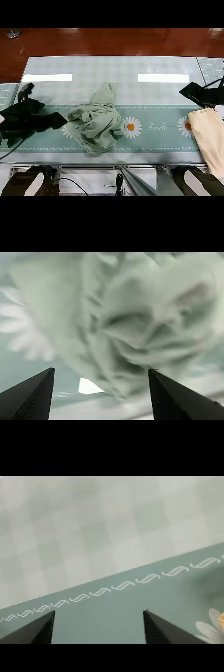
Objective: Fold the shirts.
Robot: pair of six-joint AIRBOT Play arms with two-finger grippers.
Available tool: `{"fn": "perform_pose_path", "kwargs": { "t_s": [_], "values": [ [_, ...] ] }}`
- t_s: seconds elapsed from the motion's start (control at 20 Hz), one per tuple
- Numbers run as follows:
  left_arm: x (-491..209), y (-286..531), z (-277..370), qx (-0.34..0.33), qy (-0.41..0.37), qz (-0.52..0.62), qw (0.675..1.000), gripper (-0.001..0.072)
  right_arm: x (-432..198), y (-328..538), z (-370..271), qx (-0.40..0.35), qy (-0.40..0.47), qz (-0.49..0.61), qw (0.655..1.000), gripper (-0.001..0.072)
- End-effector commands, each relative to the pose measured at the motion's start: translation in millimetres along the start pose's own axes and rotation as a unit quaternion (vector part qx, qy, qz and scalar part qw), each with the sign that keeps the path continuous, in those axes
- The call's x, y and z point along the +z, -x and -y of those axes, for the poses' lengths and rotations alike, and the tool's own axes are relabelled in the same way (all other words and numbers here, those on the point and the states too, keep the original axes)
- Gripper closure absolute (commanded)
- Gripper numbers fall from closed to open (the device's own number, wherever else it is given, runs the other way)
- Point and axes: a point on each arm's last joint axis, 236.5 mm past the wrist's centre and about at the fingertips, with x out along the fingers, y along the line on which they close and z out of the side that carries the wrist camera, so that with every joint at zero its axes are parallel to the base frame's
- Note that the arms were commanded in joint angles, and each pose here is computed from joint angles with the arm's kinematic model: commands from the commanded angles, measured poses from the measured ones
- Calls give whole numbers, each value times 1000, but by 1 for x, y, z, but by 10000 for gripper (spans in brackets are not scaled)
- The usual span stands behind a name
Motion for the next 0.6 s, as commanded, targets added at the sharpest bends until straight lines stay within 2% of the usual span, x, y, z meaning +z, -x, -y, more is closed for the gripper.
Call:
{"fn": "perform_pose_path", "kwargs": {
  "t_s": [0.0,0.15,0.55],
  "values": [
    [-28,-24,70,-219,59,-9,974,2,-28,-28,15,18,-15,-49,999,80],
    [-29,-58,65,-193,63,8,979,1,-55,-53,-36,80,38,-93,992,81],
    [21,-117,58,-119,82,38,989,1,-104,-100,-81,101,79,-158,979,80]
  ]
}}
